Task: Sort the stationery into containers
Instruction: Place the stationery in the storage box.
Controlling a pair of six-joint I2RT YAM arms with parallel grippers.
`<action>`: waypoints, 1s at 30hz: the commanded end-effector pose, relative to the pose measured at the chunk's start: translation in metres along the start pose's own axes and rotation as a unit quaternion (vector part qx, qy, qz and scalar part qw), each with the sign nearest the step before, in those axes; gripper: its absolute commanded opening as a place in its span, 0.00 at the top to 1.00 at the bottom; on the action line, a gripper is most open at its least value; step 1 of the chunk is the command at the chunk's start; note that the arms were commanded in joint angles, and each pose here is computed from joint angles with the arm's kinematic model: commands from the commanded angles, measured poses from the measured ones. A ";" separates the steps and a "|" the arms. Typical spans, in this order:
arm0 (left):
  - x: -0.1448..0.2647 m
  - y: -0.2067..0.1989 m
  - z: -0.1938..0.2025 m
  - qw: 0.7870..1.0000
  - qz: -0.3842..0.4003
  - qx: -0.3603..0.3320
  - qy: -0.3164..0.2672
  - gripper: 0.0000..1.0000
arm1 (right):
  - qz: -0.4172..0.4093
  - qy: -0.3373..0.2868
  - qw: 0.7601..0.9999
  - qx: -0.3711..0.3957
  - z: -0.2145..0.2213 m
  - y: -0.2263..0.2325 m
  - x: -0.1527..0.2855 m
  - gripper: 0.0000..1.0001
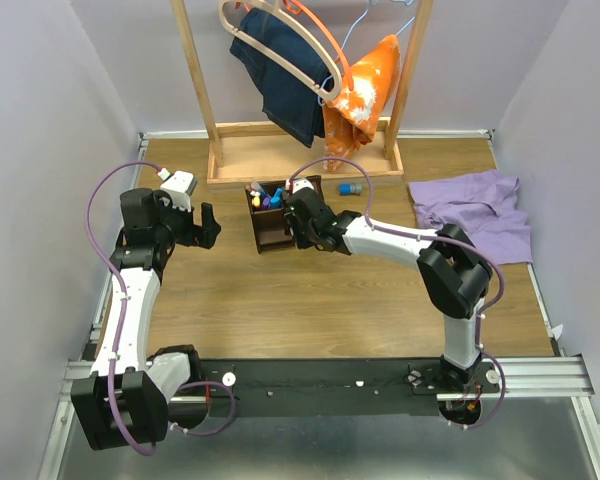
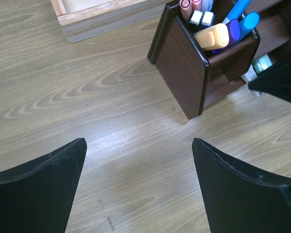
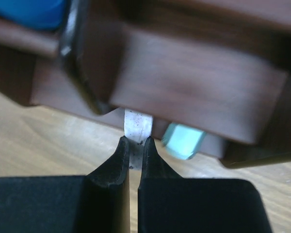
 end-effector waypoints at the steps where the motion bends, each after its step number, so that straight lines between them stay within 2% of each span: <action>1: 0.000 -0.002 -0.001 1.000 0.002 -0.001 -0.007 0.01 | 0.029 -0.025 0.999 -0.001 -0.017 -0.012 -0.009 0.99; 12: 0.001 -0.003 -0.001 1.000 0.002 0.006 -0.009 0.01 | 0.029 -0.027 0.999 -0.008 -0.018 -0.012 -0.018 0.98; 15: 0.001 -0.003 -0.001 1.000 0.000 0.005 -0.008 0.01 | 0.032 -0.030 0.999 -0.007 -0.020 -0.011 -0.020 0.95; 17: 0.002 -0.002 -0.002 1.000 -0.001 0.004 -0.008 0.01 | 0.033 -0.030 0.999 -0.009 -0.020 -0.011 -0.022 0.78; 19: 0.001 -0.002 -0.001 1.000 -0.001 0.005 -0.006 0.01 | 0.035 -0.033 0.999 -0.011 -0.022 -0.012 -0.020 0.56; 21: 0.001 -0.002 -0.002 1.000 -0.001 0.006 -0.008 0.01 | 0.034 -0.035 0.999 -0.011 -0.023 -0.012 -0.018 0.53; 22: 0.001 -0.002 -0.002 1.000 0.000 0.007 -0.008 0.01 | 0.035 -0.036 0.999 -0.012 -0.024 -0.012 -0.016 0.47; 23: 0.000 -0.002 -0.002 1.000 0.001 0.007 -0.008 0.01 | 0.035 -0.038 0.999 -0.011 -0.025 -0.013 -0.014 0.04; 24: 0.000 -0.003 -0.003 1.000 0.002 0.008 -0.010 0.01 | 0.036 -0.038 0.999 -0.011 -0.025 -0.013 -0.012 0.00; 30: -0.001 -0.004 -0.005 1.000 0.007 0.013 -0.014 0.01 | 0.035 -0.049 0.998 -0.017 -0.029 -0.017 0.008 0.00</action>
Point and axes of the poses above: each gripper's point midway between its finger pads, its own x axis back along the fingers, its own y axis along the line the jaws close on, z = x × y, the point moved 6 cm from there along x, back along the fingers, and after that the axes turned 13 degrees about x, right-handed, at the moved point
